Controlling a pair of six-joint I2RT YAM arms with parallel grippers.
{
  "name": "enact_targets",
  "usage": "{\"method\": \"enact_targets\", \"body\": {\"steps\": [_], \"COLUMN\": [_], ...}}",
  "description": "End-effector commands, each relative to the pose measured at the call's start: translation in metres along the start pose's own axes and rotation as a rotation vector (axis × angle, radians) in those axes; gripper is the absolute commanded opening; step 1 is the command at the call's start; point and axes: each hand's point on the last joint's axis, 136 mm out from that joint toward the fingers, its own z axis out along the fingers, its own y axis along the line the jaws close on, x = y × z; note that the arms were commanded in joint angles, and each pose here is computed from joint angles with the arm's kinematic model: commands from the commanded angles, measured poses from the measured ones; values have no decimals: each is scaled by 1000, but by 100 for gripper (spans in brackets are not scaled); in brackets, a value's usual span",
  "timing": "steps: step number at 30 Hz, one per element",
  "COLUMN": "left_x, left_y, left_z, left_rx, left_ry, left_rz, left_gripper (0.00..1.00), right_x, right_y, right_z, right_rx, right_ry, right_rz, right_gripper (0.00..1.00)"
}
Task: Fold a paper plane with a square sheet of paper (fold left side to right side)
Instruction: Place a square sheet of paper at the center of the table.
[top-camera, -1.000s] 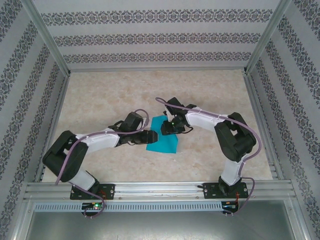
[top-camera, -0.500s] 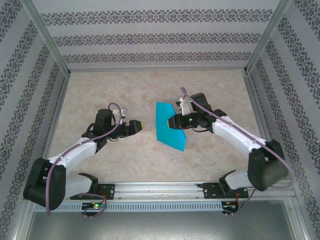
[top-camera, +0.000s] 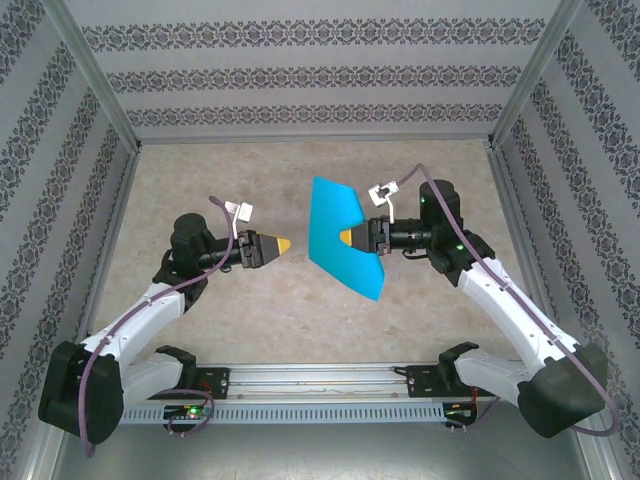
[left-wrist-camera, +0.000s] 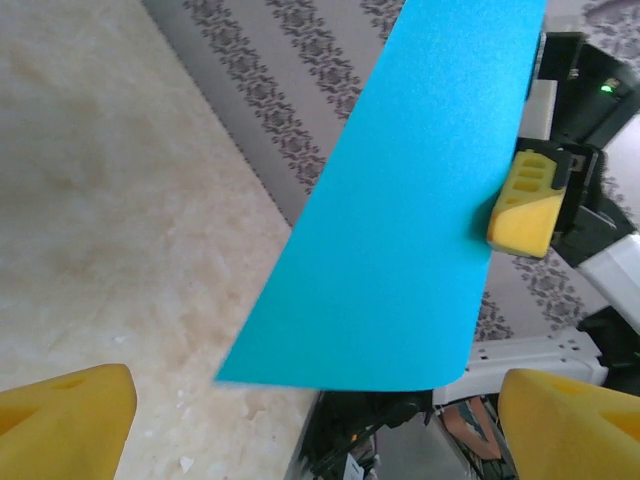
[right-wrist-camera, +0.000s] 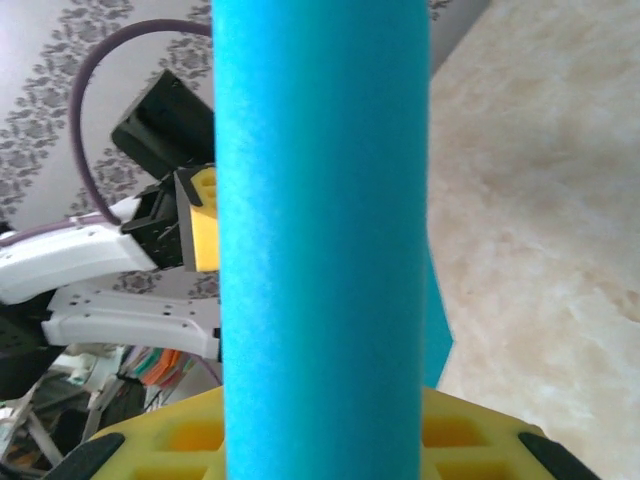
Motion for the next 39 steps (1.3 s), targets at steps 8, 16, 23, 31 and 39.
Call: {"method": "enact_targets", "body": {"steps": [8,16,23,31,39], "left_x": [-16,-13,-4,17,67], "left_y": [-50,-57,-34,23,108], "left_z": [6,11,14,14,11], "left_rx": [167,210,124,-105,-368], "left_ry": [13,27,48,73,164], "left_rz": [144,158,110,-62,-312], "left_gripper": [95,74,5,0,0], "right_x": [12,11,10,14,38], "right_y": [37,21,-8,-61,-122], "right_z": [28,39,33,8,-20], "right_rx": [-158,-123,-24,250,573], "right_ry": [97,98,77,7,-23], "right_rz": [-58,-38,8,66,195], "right_gripper": [29,29,38,62,65]}}
